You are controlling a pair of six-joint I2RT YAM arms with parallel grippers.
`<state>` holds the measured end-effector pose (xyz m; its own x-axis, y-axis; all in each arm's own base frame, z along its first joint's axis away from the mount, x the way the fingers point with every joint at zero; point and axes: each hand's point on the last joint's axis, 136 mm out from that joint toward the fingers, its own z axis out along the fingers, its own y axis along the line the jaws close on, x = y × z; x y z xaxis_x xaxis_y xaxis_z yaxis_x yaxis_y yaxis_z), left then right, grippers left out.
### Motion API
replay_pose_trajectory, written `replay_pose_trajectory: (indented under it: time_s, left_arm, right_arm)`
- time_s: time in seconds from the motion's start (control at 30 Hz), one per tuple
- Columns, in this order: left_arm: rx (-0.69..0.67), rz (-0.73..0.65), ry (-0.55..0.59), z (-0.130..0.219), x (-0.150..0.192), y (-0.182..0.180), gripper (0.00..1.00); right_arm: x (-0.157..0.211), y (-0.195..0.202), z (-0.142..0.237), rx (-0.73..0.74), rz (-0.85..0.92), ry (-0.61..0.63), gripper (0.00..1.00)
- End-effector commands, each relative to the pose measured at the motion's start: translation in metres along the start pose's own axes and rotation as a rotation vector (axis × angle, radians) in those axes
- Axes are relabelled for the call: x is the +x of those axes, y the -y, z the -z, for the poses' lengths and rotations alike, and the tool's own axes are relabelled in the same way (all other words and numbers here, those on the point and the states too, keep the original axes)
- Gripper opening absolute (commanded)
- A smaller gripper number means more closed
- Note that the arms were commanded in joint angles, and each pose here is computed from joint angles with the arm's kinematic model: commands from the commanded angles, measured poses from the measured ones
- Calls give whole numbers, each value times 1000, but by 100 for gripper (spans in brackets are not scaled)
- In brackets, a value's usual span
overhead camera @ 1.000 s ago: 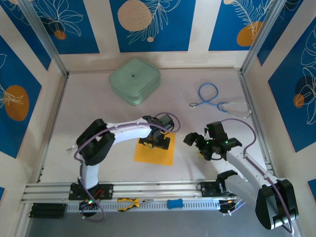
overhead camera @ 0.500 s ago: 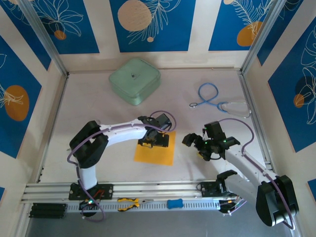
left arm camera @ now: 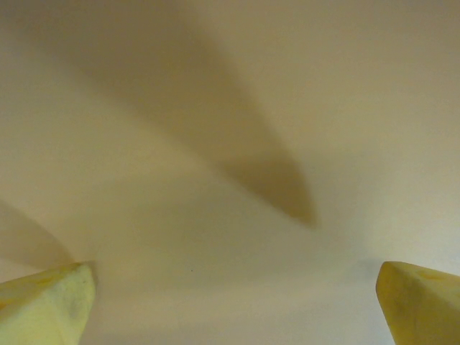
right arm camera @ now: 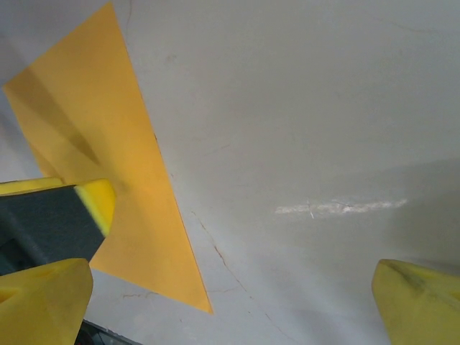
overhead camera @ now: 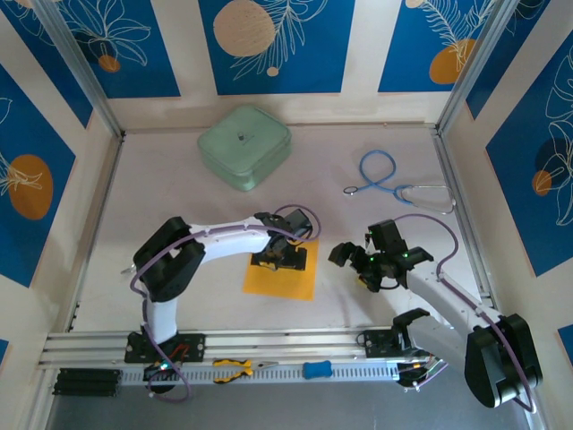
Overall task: Fold a paper plane with a square sheet of paper (pick it up from the middle)
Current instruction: First fold the square sheet of paper in half at the center of the table.
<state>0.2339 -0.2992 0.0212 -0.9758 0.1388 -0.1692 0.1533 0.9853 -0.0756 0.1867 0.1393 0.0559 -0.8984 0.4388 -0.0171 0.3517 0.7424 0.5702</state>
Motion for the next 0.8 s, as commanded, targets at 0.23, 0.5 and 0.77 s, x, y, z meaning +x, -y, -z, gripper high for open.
replay_pose_trajectory:
  time_s: [0.23,0.5,0.77]
  left_arm:
    - [-25,7,-39,-13,5,-8,100]
    - [-20,9,-50,-18,7,-8,99]
    - [-22,7,-52,-19,8,-8,98]
  right_arm:
    - [2,-8,4,4,14,-4,100]
    - [4,-6,3,3,6,-5,100]
    - [3,-5,2,9,0,2,100]
